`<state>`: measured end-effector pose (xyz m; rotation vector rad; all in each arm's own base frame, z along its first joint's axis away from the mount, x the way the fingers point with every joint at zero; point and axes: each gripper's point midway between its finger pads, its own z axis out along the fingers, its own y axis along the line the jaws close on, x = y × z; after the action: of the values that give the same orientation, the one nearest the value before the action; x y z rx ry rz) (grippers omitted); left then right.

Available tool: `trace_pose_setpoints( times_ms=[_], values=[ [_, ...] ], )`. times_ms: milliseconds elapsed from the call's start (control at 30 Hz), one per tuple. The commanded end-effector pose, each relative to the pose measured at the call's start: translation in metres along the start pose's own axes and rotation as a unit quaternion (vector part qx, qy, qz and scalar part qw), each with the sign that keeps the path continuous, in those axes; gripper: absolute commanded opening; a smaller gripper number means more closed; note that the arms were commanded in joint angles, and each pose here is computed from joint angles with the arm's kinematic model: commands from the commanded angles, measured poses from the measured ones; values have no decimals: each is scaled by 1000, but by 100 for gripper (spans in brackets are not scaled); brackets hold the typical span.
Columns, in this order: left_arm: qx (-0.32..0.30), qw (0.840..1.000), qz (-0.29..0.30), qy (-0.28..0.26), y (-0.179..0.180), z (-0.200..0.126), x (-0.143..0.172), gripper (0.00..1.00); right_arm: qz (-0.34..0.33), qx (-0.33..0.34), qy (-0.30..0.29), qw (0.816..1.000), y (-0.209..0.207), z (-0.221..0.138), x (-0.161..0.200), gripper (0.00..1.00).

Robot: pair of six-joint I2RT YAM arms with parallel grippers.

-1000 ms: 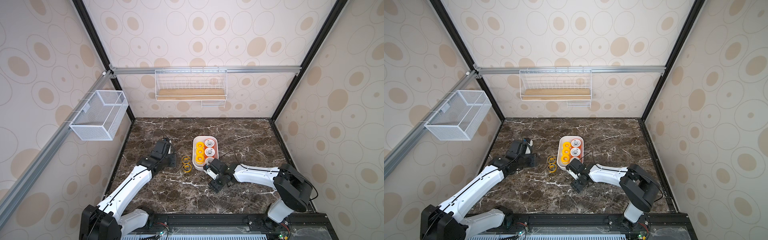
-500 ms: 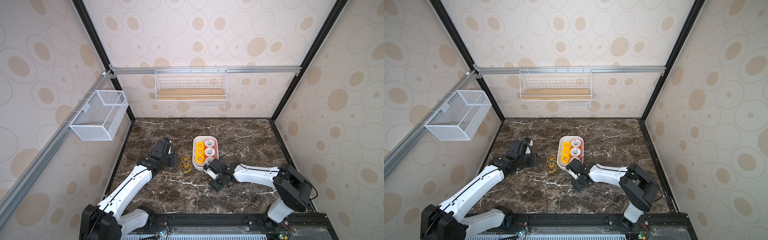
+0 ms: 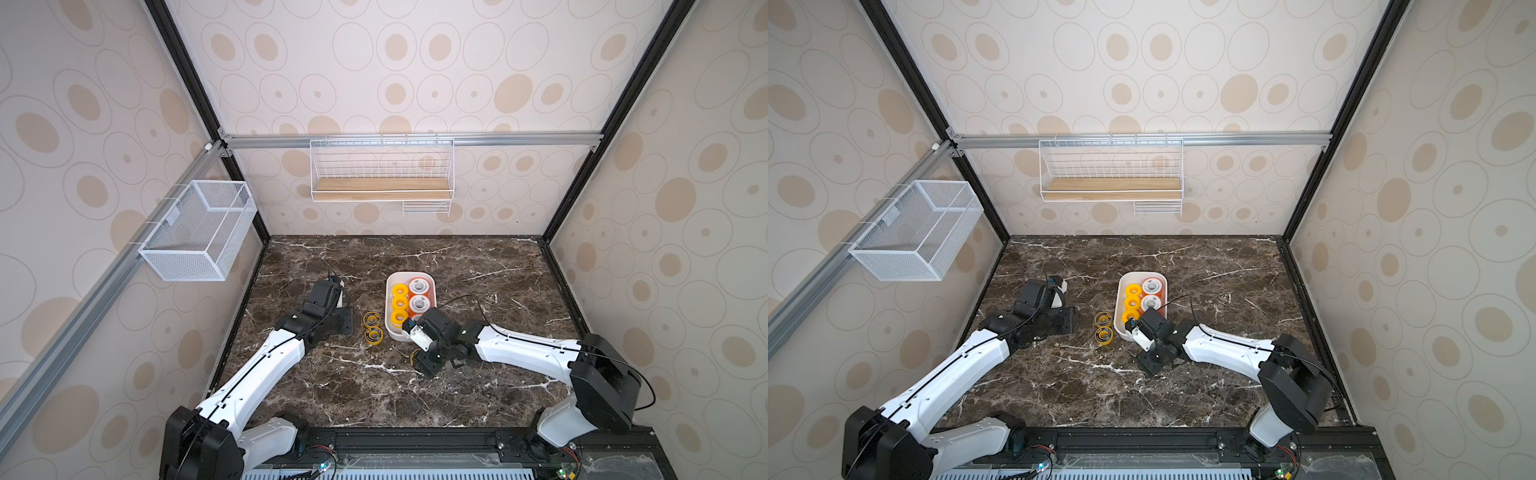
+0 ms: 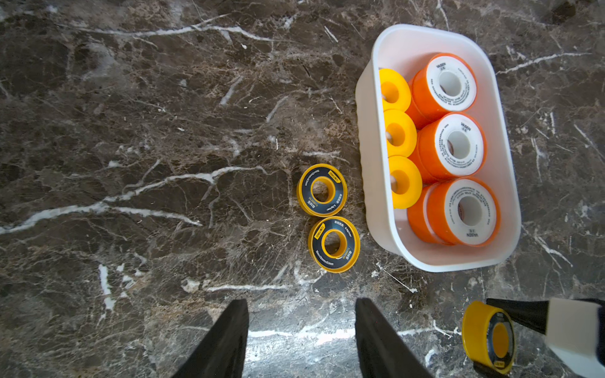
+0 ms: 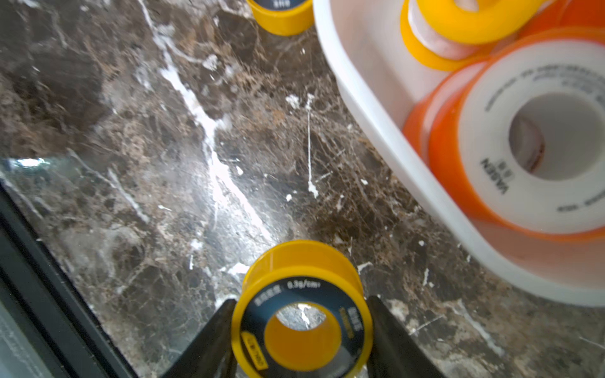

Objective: Put the sealing tape into the storage box
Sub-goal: Pick up the sealing tape at the center of the board.

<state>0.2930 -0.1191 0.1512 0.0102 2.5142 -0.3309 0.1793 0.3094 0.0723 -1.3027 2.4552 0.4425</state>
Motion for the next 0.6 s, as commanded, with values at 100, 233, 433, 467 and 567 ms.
trace_pose_setpoints(
  times_ms=[100, 233, 433, 467, 567],
  values=[
    [49, 999, -14, -3, -18, 16, -7, 57, -23, -38, -28, 999, 13, -23, -29, 59],
    [85, 996, -22, 8, -33, 34, -13, 55, -24, -60, -55, 996, 12, -38, -55, 59],
    [127, 991, -38, 29, -51, 60, -17, 50, -11, -70, -86, 994, -10, -53, -89, 59],
    [135, 990, -40, 32, -54, 63, -17, 50, -6, -70, -89, 994, -16, -53, -94, 59],
    [153, 987, -45, 37, -61, 72, -18, 48, 10, -69, -98, 993, -35, -55, -109, 58]
  ],
)
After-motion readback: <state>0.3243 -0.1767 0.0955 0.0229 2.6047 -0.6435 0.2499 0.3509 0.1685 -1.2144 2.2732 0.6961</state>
